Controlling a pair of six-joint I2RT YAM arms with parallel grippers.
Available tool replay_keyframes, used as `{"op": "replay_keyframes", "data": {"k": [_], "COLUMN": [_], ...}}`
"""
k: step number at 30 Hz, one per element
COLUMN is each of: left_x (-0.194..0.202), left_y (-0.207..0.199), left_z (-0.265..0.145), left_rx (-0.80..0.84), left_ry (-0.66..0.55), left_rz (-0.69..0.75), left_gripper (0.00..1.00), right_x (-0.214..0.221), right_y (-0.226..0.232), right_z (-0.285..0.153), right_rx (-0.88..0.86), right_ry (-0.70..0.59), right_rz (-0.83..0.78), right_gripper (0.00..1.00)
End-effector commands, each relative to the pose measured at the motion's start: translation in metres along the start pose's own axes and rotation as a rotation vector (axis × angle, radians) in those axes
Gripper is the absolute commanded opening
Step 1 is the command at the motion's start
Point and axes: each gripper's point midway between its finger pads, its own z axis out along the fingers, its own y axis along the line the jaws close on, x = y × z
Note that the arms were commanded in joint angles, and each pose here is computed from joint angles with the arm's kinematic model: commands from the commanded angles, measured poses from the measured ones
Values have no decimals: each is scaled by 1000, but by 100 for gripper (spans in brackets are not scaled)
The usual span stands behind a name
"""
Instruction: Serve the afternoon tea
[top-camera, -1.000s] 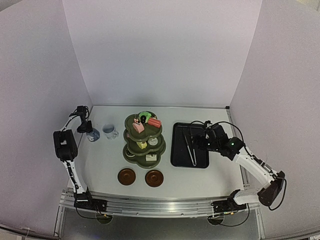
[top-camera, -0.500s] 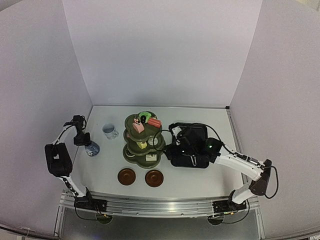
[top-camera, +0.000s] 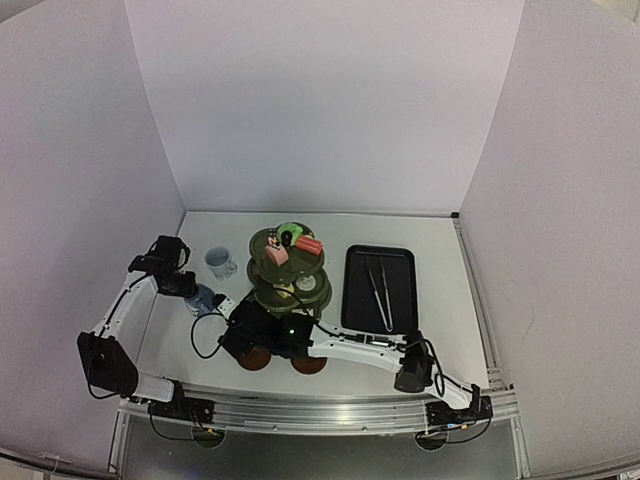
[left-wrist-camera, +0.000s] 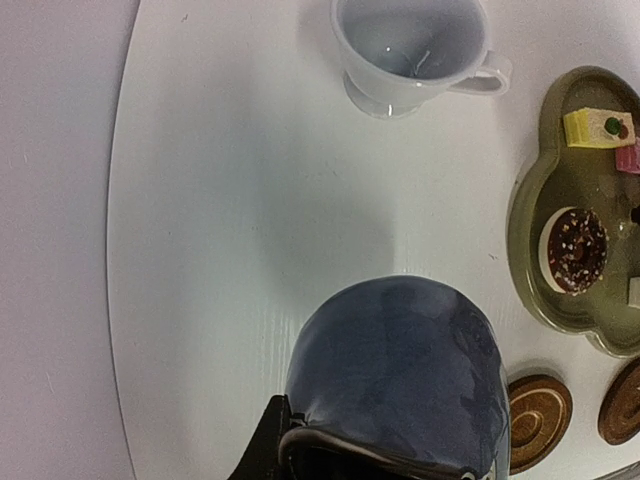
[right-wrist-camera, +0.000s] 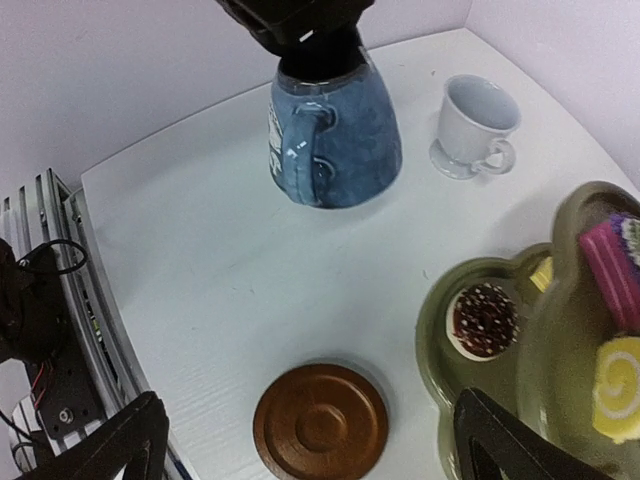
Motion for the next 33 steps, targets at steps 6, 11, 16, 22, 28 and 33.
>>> {"op": "replay_keyframes", "data": {"k": [6, 11, 16, 22, 28, 33], "left_x": [28, 34, 33, 32, 39, 39], "left_y": [-28, -44, -52, -57, -71, -73], "left_z": [-30, -34, -39, -39, -44, -43], "left_rx": [77, 96, 90, 95, 116, 112], "left_ry": [8, 6, -21, -33, -49, -50], "left_rz": [-13, 8, 34, 49, 115, 126], "left_gripper": [0, 0, 0, 0, 0, 0], "right_x": [-34, -40, -33, -35, -34, -30], "right_y": [16, 14, 13, 7, 4, 5], "right_z": [42, 55, 65, 66, 68, 71], "right_rx": [3, 44, 61, 103, 131, 131], "right_ry": [-214, -286, -285, -295, -294, -286], "right_rz": [27, 0, -6, -48, -84, -105], "right_gripper": [95, 89, 81, 72, 64, 52]}}
